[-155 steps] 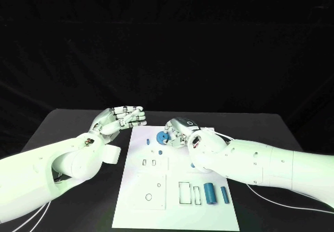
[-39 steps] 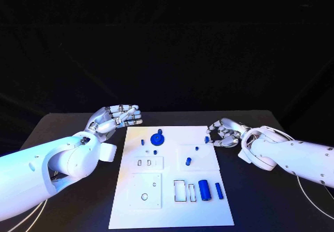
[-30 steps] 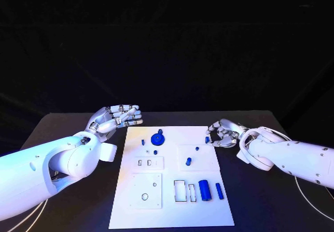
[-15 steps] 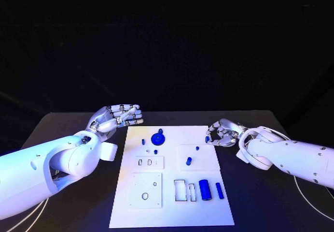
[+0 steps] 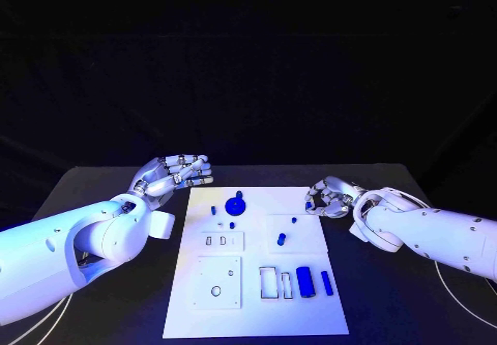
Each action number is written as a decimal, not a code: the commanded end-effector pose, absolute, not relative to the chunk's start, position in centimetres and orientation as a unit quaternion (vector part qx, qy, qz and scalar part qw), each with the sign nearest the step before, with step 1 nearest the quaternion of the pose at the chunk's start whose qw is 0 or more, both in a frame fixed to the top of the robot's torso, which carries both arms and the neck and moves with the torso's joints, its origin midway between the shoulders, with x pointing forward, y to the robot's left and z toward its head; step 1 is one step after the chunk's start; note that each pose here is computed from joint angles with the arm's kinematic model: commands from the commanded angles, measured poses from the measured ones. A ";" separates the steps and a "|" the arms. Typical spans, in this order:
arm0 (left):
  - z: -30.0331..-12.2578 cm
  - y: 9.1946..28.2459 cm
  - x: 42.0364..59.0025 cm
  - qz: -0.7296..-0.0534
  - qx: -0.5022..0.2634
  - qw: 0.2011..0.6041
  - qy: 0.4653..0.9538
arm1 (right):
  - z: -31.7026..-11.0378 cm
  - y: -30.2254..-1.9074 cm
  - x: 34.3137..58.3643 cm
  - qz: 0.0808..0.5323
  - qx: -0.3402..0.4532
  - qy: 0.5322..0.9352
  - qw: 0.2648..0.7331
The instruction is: Assemble the parts on the task board
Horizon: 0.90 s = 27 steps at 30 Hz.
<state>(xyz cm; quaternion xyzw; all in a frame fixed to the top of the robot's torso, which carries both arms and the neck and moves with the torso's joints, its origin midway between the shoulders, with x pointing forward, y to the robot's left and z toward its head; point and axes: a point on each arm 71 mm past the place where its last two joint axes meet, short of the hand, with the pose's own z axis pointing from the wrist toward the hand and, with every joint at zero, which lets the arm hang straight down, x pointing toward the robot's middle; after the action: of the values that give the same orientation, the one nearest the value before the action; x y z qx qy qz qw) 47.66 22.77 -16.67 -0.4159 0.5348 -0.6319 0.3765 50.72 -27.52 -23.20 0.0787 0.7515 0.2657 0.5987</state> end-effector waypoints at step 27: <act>-16.6 22.6 47.6 -0.637 -0.412 0.369 0.537 | -23.3 -27.1 50.8 0.261 0.069 0.754 0.598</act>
<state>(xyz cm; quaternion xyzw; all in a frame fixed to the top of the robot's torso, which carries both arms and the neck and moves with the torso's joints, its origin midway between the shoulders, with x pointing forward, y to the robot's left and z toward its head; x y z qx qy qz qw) 47.63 22.80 -16.70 -0.4169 0.5369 -0.6304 0.3750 50.85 -27.23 -23.20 0.0758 0.7525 0.2634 0.5988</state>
